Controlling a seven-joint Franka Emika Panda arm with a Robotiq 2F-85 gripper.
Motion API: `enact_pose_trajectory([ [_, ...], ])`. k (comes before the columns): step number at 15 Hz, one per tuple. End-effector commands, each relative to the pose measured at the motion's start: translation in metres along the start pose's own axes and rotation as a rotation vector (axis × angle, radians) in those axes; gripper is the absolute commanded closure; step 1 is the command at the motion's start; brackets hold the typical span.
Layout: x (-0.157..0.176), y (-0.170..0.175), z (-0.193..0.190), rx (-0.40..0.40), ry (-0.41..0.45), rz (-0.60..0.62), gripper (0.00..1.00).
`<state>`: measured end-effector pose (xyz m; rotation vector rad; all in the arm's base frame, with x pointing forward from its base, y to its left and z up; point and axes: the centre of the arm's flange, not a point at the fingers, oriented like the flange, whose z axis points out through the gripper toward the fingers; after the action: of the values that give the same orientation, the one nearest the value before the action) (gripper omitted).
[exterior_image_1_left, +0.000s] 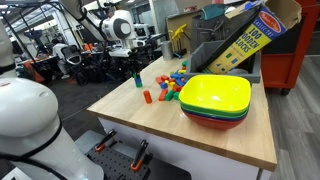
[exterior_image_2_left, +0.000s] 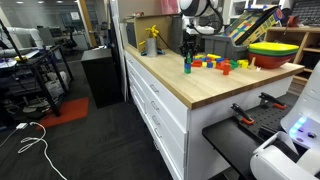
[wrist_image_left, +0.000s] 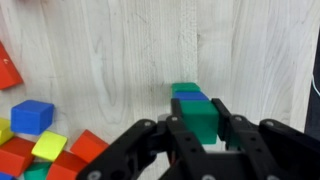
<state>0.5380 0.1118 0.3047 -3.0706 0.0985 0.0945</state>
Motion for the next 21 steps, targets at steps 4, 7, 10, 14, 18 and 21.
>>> enact_pose_trajectory([
  [4, -0.0056, 0.0016, -0.0003, 0.005, 0.003, 0.013, 0.92],
  [7, -0.0049, -0.0001, -0.0019, 0.007, 0.007, 0.011, 0.92],
  [10, -0.005, -0.0013, -0.0013, 0.007, 0.006, 0.009, 0.92],
  [14, -0.0043, -0.0012, -0.0014, 0.006, 0.005, 0.009, 0.92],
  [18, -0.0035, -0.0017, -0.0025, 0.005, 0.007, 0.009, 0.92],
  [21, -0.0032, -0.0027, -0.0023, 0.005, 0.007, 0.009, 0.92],
])
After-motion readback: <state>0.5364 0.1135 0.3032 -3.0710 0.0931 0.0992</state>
